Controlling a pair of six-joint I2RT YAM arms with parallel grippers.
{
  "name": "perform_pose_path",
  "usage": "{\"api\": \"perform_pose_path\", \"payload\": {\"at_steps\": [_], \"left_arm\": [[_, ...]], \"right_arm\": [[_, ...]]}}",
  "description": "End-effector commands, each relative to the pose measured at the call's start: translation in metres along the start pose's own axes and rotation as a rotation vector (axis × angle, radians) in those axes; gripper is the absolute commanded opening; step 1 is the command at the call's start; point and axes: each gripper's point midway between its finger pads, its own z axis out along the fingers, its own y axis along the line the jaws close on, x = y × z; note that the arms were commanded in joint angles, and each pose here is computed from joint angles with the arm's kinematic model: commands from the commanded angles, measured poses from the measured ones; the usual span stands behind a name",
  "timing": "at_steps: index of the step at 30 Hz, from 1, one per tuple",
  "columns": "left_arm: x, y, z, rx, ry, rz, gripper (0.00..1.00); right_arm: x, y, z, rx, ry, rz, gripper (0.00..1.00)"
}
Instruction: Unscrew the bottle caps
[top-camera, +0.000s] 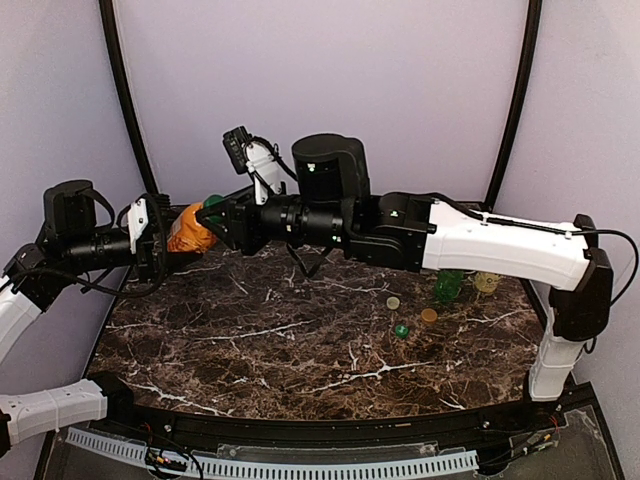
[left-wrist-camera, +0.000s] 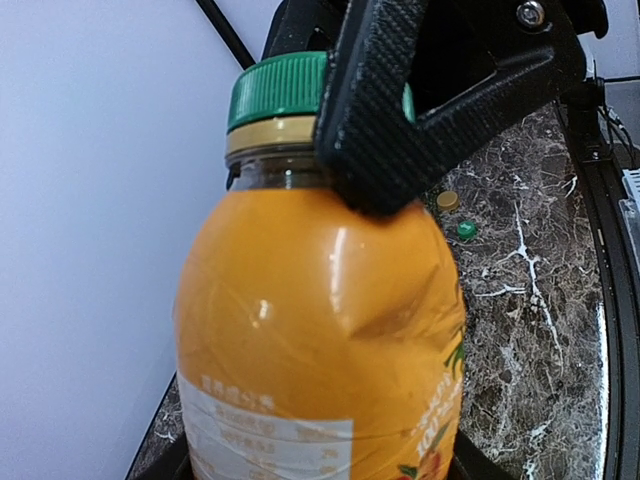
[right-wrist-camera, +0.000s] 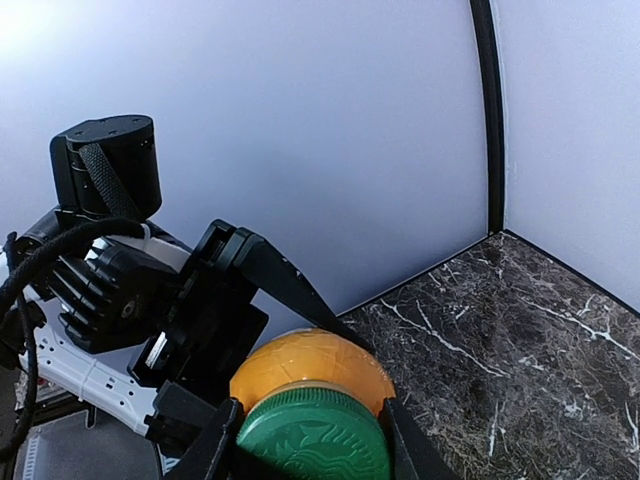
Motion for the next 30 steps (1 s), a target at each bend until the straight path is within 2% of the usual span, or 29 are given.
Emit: {"api": "perform_pose_path", "payload": {"at_steps": [1, 4, 7, 12, 18, 22, 25, 30], "left_arm": [[-0.003, -0.004, -0.002, 0.015, -0.006, 0.085, 0.26], [0.0, 0.014, -0.005, -0.092, 0.032, 0.196, 0.25], [0.003, 0.039, -0.008, -0.239, 0.071, 0.318, 0.26], [-0.005, 0.083, -0.019, -0.505, 0.13, 0.613, 0.22], [-0.002, 0.092, -0.022, -0.618, 0.178, 0.843, 0.22], [-0.009, 0.096, -0.026, -0.658, 0.181, 0.912, 0.22], [-0.011, 0.094, -0.027, -0.652, 0.173, 0.929, 0.22], [-0.01, 0.087, -0.024, -0.626, 0.158, 0.944, 0.21]], "right_arm": [[-0.012, 0.009, -0.005, -0.046, -0.02, 0.05, 0.49], [-0.018, -0.008, -0.018, 0.029, -0.03, 0.131, 0.68], [-0.022, -0.026, -0.03, 0.098, -0.047, 0.221, 0.75], [-0.02, -0.033, -0.03, 0.041, -0.061, 0.328, 0.77], [-0.023, -0.031, -0.015, -0.02, -0.065, 0.372, 0.84], [-0.022, -0.041, -0.006, -0.005, -0.081, 0.411, 0.91], [-0.026, -0.043, 0.0, -0.016, -0.094, 0.422, 0.92], [-0.03, -0.04, 0.011, -0.052, -0.103, 0.433, 0.82]]}}
